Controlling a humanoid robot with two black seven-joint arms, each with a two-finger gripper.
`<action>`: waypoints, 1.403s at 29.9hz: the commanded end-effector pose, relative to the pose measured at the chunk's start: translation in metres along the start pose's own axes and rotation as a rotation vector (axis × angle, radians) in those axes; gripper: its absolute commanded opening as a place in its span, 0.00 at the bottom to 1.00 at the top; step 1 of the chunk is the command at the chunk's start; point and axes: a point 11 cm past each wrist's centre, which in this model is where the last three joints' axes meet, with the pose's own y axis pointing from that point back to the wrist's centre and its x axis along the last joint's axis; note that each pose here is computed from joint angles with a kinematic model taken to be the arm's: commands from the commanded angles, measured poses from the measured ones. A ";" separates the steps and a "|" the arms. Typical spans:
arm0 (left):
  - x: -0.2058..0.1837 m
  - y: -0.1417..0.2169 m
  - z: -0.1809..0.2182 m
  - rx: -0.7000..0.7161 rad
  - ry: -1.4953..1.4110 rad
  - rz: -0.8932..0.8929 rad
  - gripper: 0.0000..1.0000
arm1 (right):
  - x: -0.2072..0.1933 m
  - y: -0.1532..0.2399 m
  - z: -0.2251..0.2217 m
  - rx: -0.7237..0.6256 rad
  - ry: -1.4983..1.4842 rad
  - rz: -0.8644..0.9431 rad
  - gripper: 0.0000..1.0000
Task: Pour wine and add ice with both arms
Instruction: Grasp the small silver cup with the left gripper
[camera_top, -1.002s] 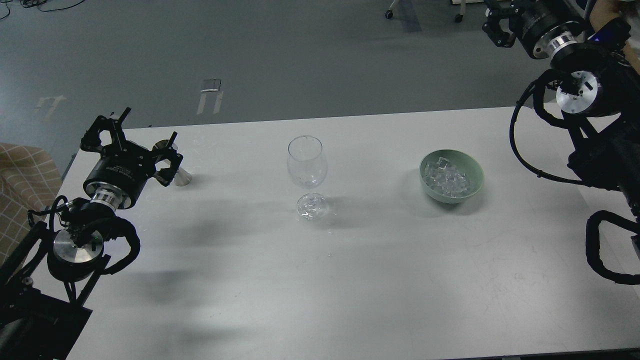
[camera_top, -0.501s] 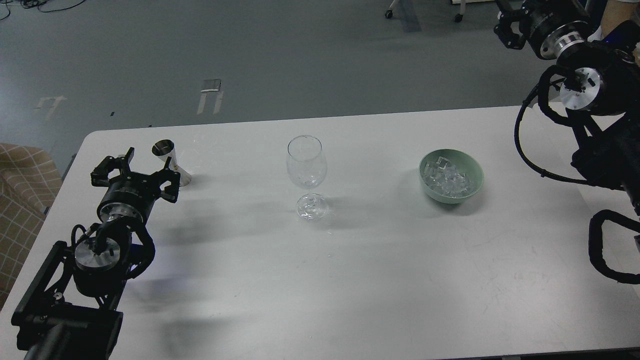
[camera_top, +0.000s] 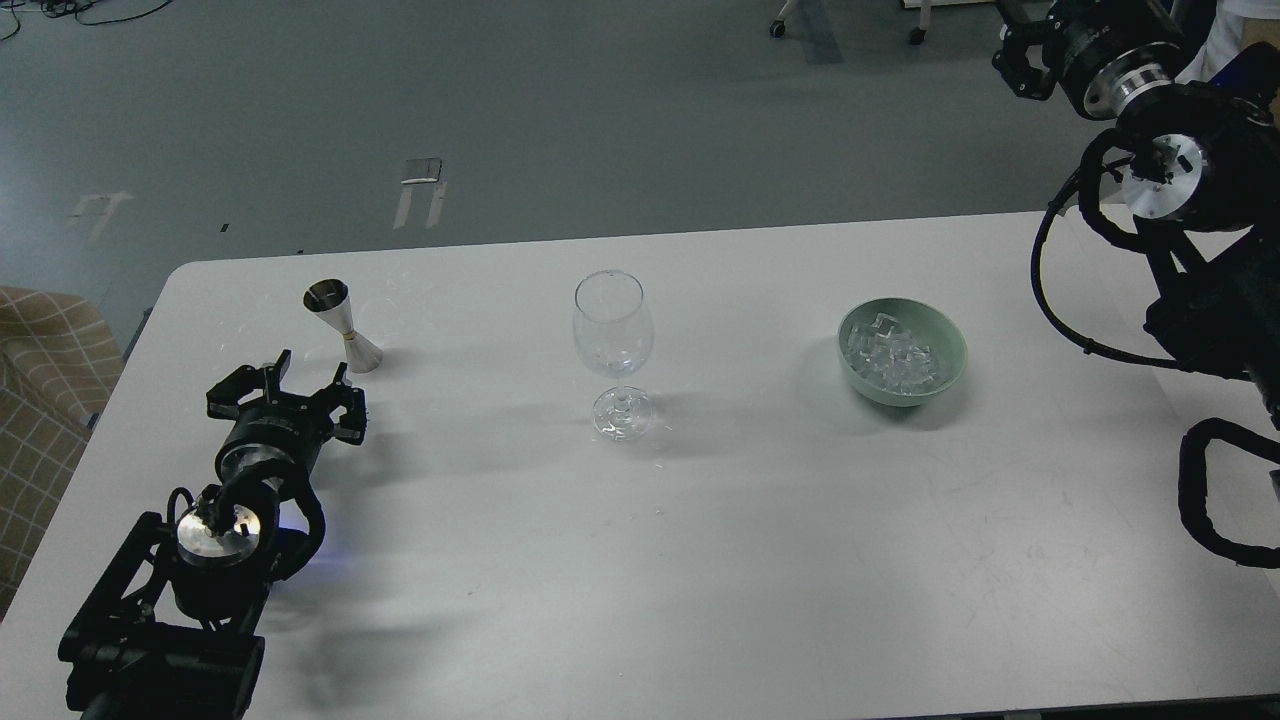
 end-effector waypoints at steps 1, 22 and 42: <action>0.005 -0.004 0.002 -0.007 0.004 -0.005 0.55 | -0.002 -0.001 -0.001 -0.004 0.001 -0.005 1.00; -0.018 -0.028 -0.012 0.029 0.034 -0.001 0.54 | 0.007 0.002 -0.001 -0.013 0.012 0.012 1.00; -0.037 -0.043 -0.008 0.054 0.044 -0.017 0.55 | 0.008 0.003 0.001 -0.016 0.011 0.012 1.00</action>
